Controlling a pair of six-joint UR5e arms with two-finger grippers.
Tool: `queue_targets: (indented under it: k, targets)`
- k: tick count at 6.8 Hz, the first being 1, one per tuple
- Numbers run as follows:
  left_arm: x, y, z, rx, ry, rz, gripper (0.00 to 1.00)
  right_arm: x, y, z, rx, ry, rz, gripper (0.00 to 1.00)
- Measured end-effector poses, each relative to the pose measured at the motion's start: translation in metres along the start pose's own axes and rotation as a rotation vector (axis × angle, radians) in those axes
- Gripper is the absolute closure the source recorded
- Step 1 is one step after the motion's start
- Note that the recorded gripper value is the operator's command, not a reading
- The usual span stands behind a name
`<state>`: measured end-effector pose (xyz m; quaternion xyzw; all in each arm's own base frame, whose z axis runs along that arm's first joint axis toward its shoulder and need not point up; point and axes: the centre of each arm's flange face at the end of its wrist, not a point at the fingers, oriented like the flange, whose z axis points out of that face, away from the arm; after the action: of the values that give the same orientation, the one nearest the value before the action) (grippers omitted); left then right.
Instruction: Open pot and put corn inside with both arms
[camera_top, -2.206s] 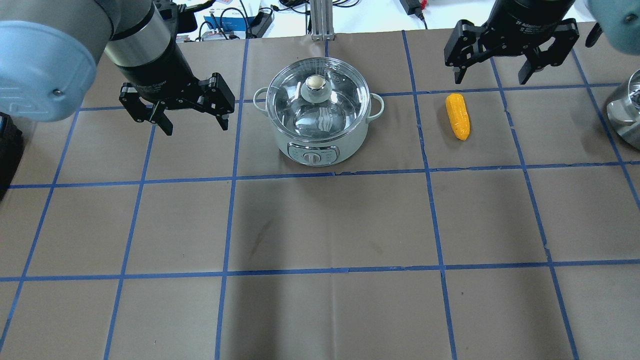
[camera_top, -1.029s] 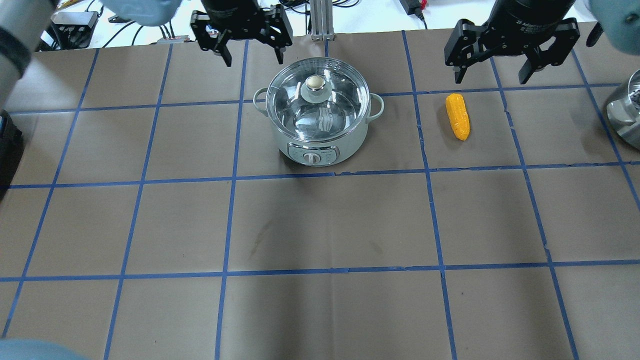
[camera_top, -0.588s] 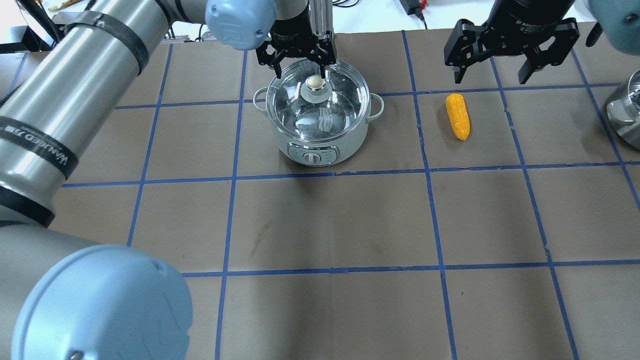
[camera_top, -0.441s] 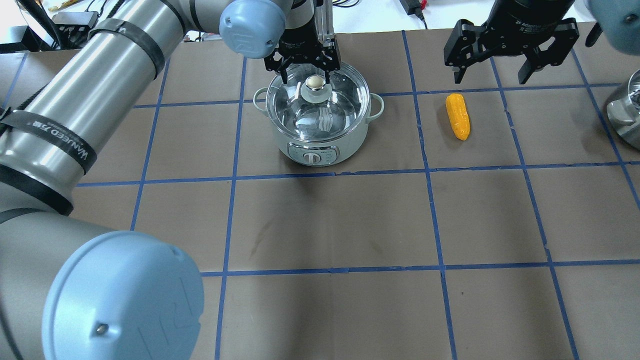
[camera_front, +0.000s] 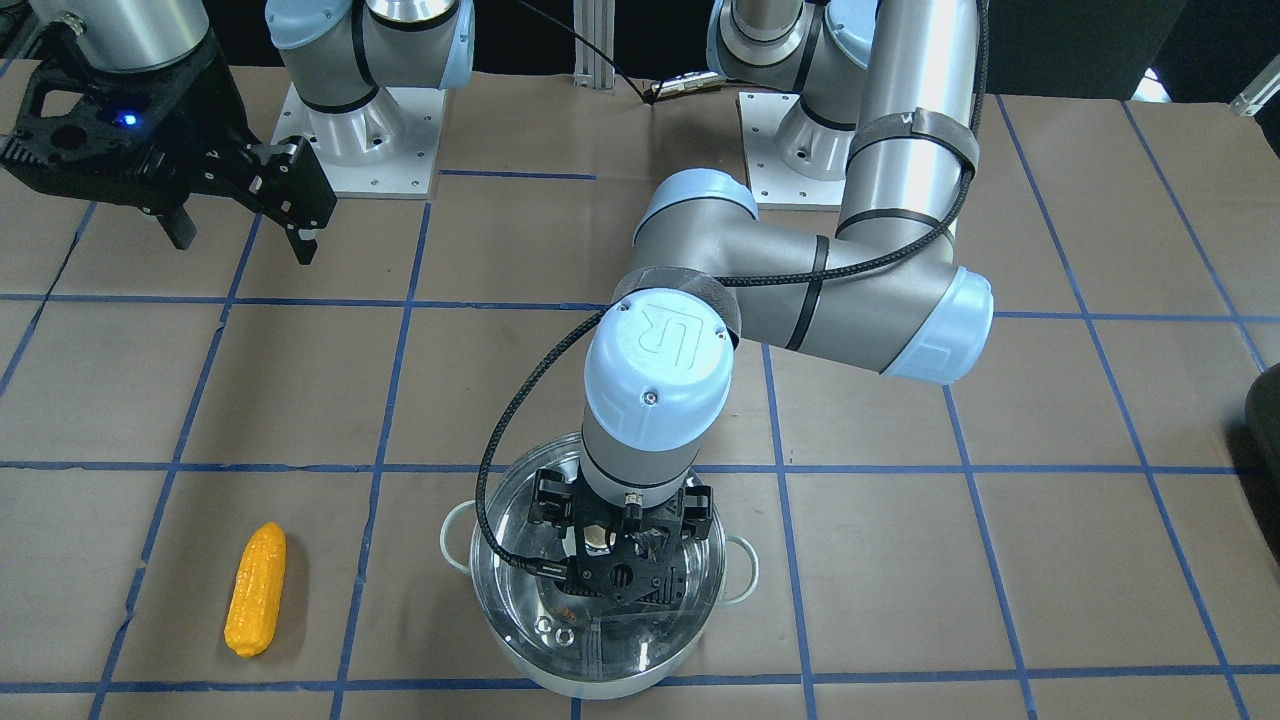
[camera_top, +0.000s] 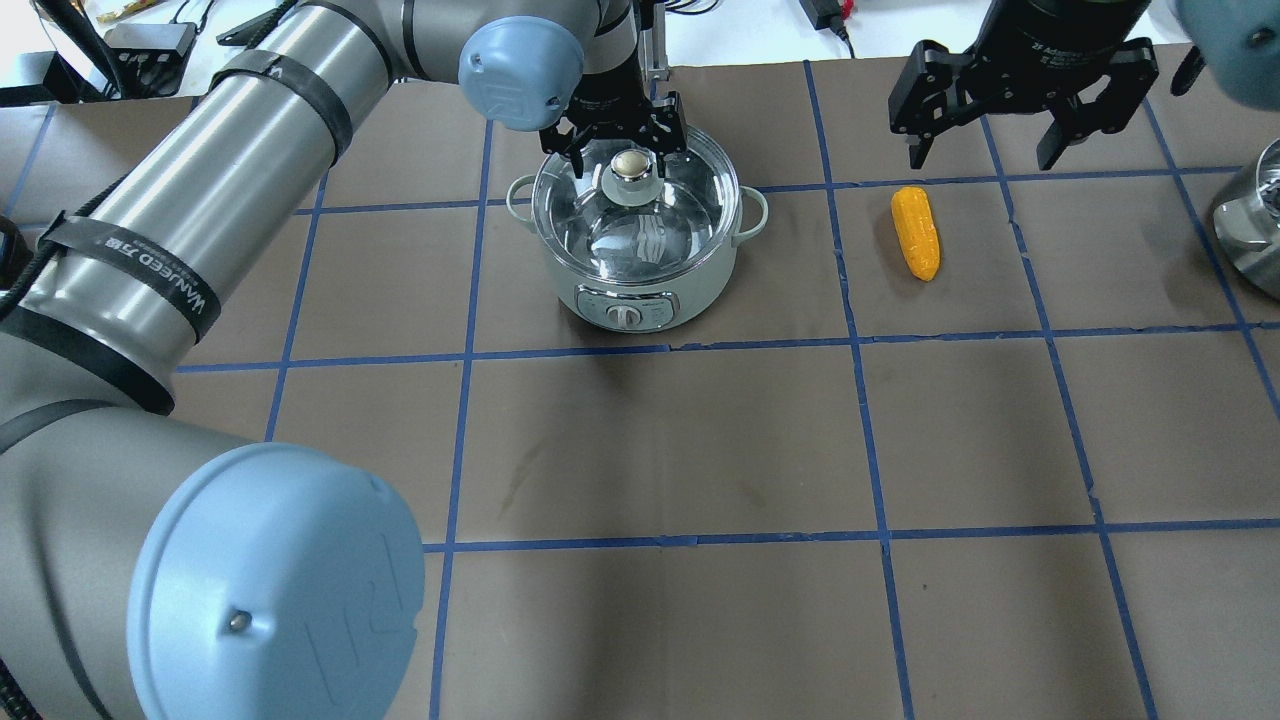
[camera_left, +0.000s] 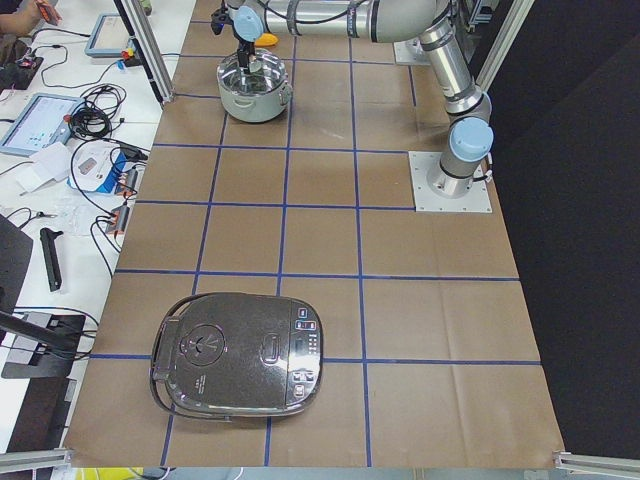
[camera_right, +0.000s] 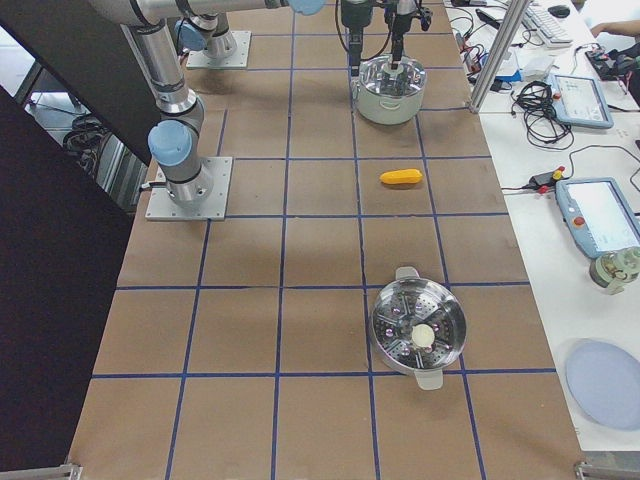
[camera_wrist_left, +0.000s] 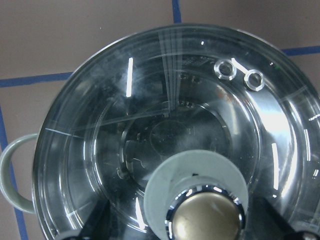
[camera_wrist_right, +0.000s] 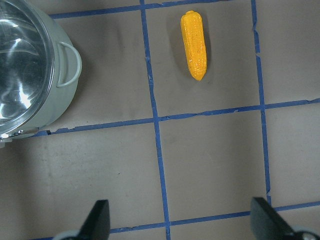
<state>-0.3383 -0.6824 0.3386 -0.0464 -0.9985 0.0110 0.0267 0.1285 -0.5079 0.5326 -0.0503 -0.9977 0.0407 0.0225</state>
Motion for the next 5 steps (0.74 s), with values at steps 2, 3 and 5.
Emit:
queue_targets:
  k: [2, 3, 5]
  targets:
    - [0.0006, -0.0001, 0.0, 0.001, 0.0, 0.0, 0.55, -0.0001, 0.0001, -0.0002, 0.0, 0.0, 0.0, 0.0]
    - [0.0009, 0.0001, -0.0013, 0.003, 0.001, -0.01, 0.68, -0.0002, 0.0001, 0.0, 0.0, 0.0, 0.0, 0.0]
    - [0.0025, 0.0004, -0.0036, 0.006, 0.003, -0.048, 0.8, -0.0002, 0.0, 0.0002, 0.0, 0.0, -0.001, 0.0]
